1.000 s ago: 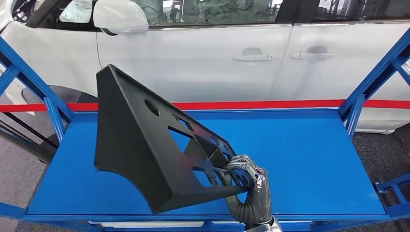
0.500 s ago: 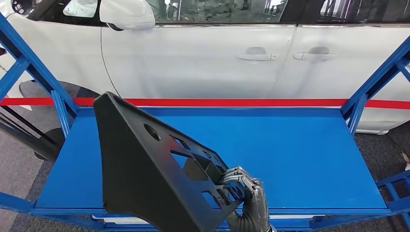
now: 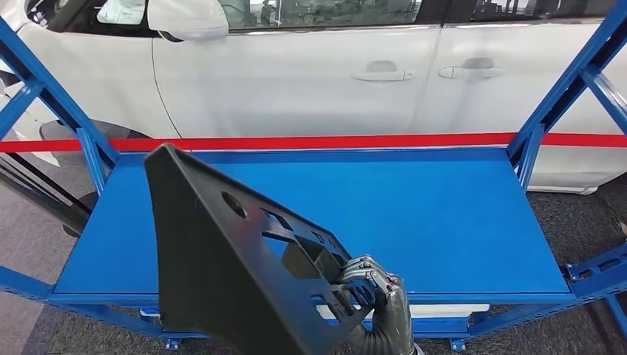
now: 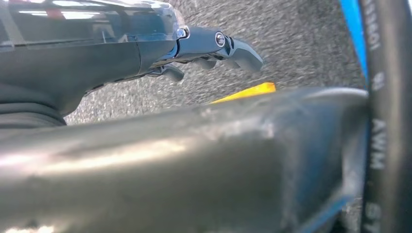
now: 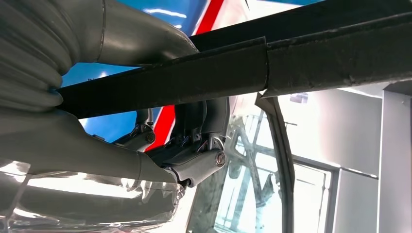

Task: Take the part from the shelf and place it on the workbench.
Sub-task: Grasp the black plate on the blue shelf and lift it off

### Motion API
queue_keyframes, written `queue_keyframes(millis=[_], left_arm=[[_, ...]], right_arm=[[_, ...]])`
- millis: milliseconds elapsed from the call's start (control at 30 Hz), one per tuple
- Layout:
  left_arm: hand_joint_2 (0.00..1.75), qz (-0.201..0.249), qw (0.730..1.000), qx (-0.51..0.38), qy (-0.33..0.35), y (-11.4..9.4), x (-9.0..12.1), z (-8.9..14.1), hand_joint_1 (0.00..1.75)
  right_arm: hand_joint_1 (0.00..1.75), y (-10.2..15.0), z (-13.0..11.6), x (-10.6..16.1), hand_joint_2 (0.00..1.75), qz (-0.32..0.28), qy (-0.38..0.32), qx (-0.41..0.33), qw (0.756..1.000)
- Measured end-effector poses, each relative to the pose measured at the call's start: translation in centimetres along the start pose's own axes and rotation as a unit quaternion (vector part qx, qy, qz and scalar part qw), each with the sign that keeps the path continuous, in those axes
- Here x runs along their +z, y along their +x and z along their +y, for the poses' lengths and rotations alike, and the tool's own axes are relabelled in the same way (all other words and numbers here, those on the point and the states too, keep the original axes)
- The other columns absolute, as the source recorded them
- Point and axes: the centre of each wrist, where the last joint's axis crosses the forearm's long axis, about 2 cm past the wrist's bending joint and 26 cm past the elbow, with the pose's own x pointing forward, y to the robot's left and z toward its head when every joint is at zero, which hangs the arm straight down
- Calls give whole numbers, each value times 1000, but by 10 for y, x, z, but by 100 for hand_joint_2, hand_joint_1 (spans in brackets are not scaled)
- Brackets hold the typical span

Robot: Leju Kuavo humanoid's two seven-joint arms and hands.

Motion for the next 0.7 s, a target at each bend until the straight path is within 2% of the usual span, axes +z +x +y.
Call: queue_keyframes(millis=[700], left_arm=[[0, 0, 1000, -2, 0, 2, -1, 2, 0]], right_arm=[[175, -2, 0, 6, 175, 13, 15, -11, 1000]])
